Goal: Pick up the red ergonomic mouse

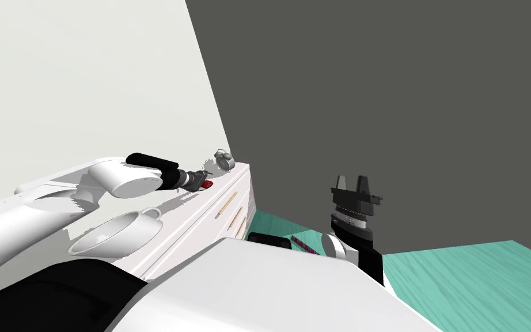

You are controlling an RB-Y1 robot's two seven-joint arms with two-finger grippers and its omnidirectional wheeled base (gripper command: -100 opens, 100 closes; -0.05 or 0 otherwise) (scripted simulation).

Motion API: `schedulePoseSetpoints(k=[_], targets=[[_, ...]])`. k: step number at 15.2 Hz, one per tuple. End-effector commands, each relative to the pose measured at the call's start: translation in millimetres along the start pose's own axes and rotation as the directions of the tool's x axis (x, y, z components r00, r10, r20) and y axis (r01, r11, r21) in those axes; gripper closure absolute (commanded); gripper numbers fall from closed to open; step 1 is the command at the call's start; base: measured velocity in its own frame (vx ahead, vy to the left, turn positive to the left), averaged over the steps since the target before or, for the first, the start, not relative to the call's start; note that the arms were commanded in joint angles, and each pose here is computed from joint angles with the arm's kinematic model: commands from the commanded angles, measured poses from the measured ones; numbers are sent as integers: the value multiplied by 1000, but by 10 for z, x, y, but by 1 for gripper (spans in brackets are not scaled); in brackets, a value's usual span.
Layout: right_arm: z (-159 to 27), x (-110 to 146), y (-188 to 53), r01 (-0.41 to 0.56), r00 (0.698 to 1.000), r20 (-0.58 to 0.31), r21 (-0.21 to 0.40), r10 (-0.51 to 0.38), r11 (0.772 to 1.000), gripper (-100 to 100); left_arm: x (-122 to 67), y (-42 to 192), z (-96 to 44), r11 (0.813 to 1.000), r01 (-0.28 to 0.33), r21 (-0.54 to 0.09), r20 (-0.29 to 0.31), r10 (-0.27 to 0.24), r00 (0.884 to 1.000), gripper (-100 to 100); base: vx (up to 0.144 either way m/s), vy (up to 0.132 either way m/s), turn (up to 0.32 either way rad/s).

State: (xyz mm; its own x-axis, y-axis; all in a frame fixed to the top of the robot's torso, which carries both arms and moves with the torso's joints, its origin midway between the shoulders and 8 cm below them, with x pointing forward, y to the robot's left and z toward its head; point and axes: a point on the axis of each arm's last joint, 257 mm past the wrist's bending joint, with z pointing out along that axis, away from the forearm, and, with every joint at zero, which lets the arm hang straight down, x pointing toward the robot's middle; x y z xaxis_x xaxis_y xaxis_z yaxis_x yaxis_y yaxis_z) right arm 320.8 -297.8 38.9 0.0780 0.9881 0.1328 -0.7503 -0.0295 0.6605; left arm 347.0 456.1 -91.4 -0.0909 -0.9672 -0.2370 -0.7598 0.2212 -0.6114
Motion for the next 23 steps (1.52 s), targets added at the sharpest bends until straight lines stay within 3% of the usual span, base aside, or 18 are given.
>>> schedulePoseSetpoints(k=[1,8,15,20,21,22,23], targets=[[0,0,0,0,1000,0,0,0,1000,0,-10,97,-37,999,-4,-52,-1,3,1000,-100,37,32,-59],[0,0,0,0,1000,0,0,0,1000,0,-1,316,-149,983,-16,-182,-13,14,1000,-100,35,31,-46],[0,0,0,0,1000,0,0,0,1000,0,13,536,-274,952,-28,-304,-26,21,999,-100,32,31,-40],[0,0,0,0,1000,0,0,0,1000,0,-85,646,-77,957,-10,-289,-10,7,1000,-100,2,-9,-55],[0,0,0,0,1000,0,0,0,1000,0,-57,615,-116,957,-12,-291,-13,8,1000,-100,-3,-13,-18],[0,0,0,0,1000,0,0,0,1000,0,-62,621,-105,957,-12,-290,-13,9,1000,100,0,0,0],[0,0,0,0,1000,0,0,0,1000,0,-62,619,-106,957,-13,-289,-13,9,1000,100,-3,-1,21]])
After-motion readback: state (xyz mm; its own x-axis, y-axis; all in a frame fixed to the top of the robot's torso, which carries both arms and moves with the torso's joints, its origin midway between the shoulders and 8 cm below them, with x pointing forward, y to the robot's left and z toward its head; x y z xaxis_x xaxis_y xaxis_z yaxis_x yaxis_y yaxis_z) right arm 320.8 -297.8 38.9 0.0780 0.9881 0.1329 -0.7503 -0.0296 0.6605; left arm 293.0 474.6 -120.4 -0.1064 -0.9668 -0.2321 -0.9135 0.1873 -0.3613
